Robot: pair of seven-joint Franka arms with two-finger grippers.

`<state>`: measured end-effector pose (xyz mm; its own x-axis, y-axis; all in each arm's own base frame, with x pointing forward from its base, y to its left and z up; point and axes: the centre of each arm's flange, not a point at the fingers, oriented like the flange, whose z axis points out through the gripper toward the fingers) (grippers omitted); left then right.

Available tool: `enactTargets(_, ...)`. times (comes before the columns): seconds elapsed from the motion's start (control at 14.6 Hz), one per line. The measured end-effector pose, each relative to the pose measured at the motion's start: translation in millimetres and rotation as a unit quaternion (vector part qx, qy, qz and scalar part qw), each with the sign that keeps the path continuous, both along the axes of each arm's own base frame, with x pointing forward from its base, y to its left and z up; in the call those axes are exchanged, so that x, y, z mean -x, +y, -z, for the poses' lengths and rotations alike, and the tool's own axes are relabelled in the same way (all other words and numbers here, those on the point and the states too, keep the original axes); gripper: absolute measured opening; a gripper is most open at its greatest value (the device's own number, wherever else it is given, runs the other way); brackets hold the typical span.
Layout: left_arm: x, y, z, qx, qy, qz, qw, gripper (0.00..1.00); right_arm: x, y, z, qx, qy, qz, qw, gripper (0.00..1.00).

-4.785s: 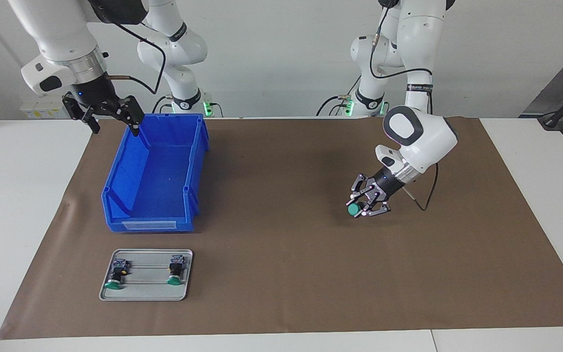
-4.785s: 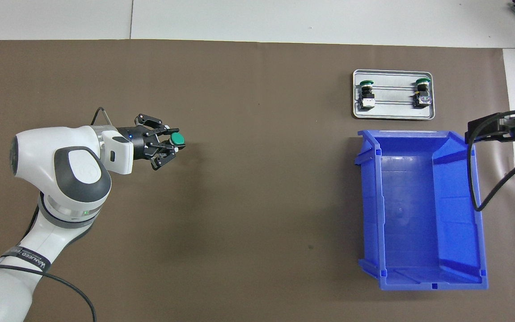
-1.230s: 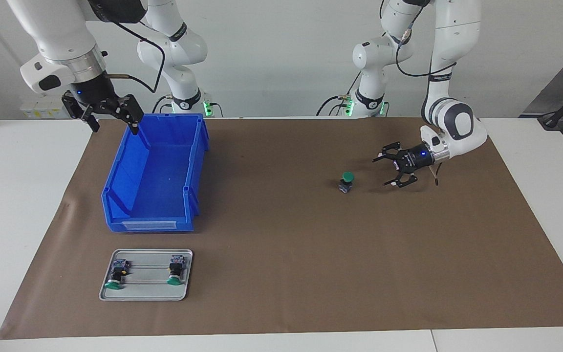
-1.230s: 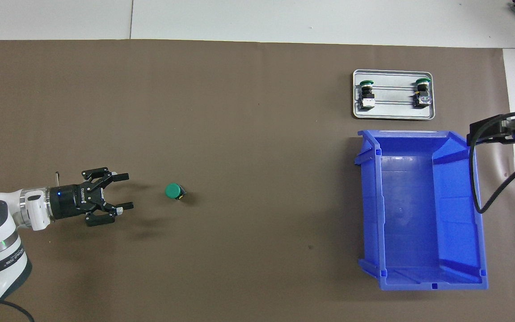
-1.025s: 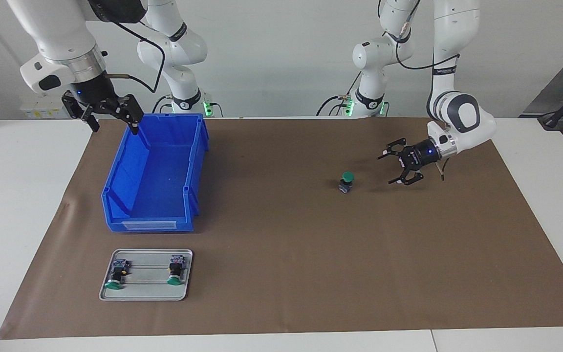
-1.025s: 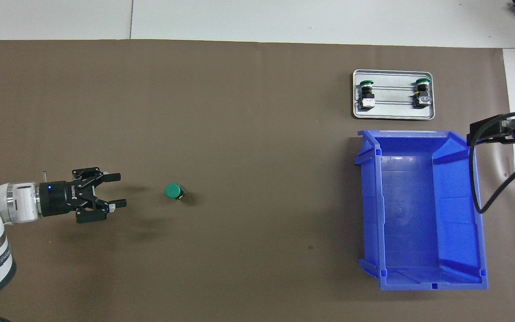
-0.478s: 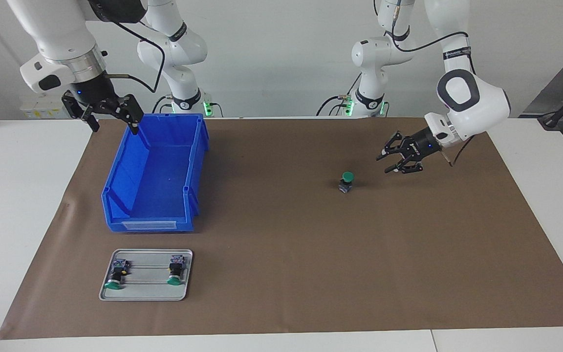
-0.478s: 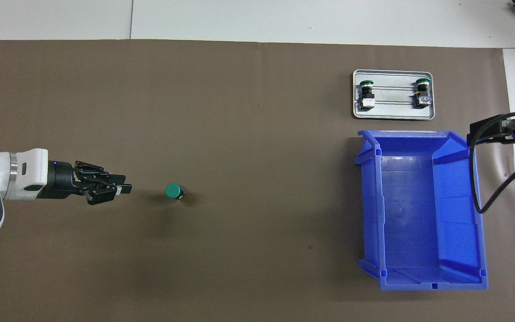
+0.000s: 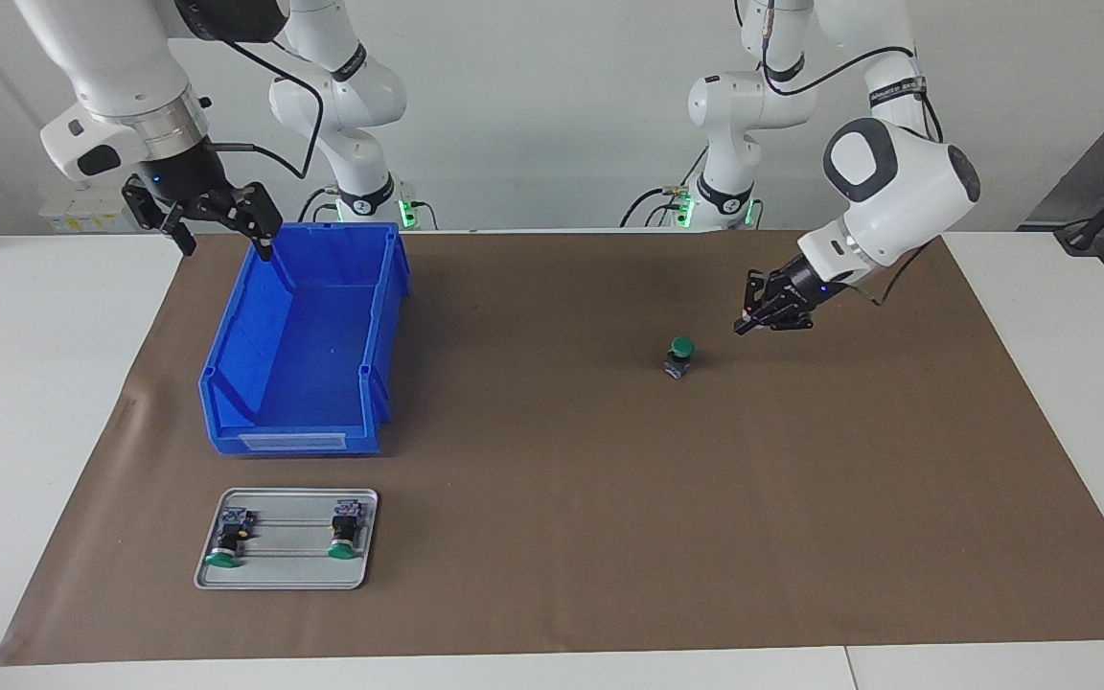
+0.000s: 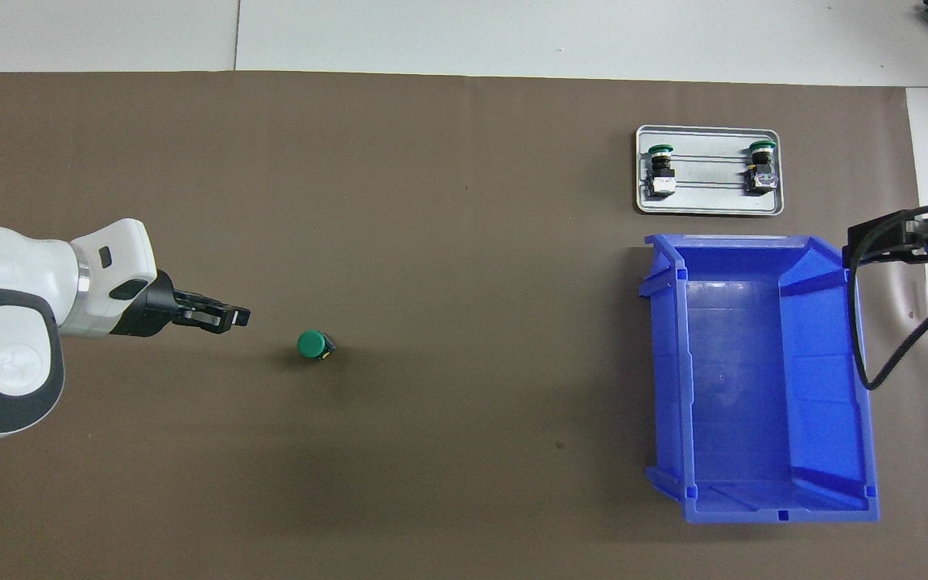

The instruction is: Place and press button with both arms

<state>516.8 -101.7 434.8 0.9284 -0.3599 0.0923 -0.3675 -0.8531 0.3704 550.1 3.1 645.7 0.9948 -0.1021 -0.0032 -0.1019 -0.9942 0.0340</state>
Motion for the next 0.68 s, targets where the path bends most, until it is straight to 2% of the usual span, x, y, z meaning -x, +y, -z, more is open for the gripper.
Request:
enactTargets(0.14, 1.6, -36.6, -2.9, -0.095, -0.012, -0.002, 0.995, 0.01, 0.0, 0.3, -0.9, 0.0, -0.001, 0.0, 1.0, 1.0)
enactTargets(0.21, 3.6, -57.1, -3.8, -0.121, -0.022, -0.004, 0.992, 0.01, 0.0, 0.3, -0.9, 0.0, -0.001, 0.0, 1.0, 1.0)
enactTargets(0.34, 8.4, -84.8, -2.5, -0.139, -0.032, 0.001, 0.99, 0.01, 0.0, 0.3, -1.0, 0.0, -0.001, 0.0, 1.0, 1.0)
enactTargets(0.68, 9.1, -99.0, 15.3, -0.157, -0.026, 0.013, 0.987, 0.01, 0.0, 1.0, -1.1, 0.0, -0.001, -0.001, 1.0, 1.0)
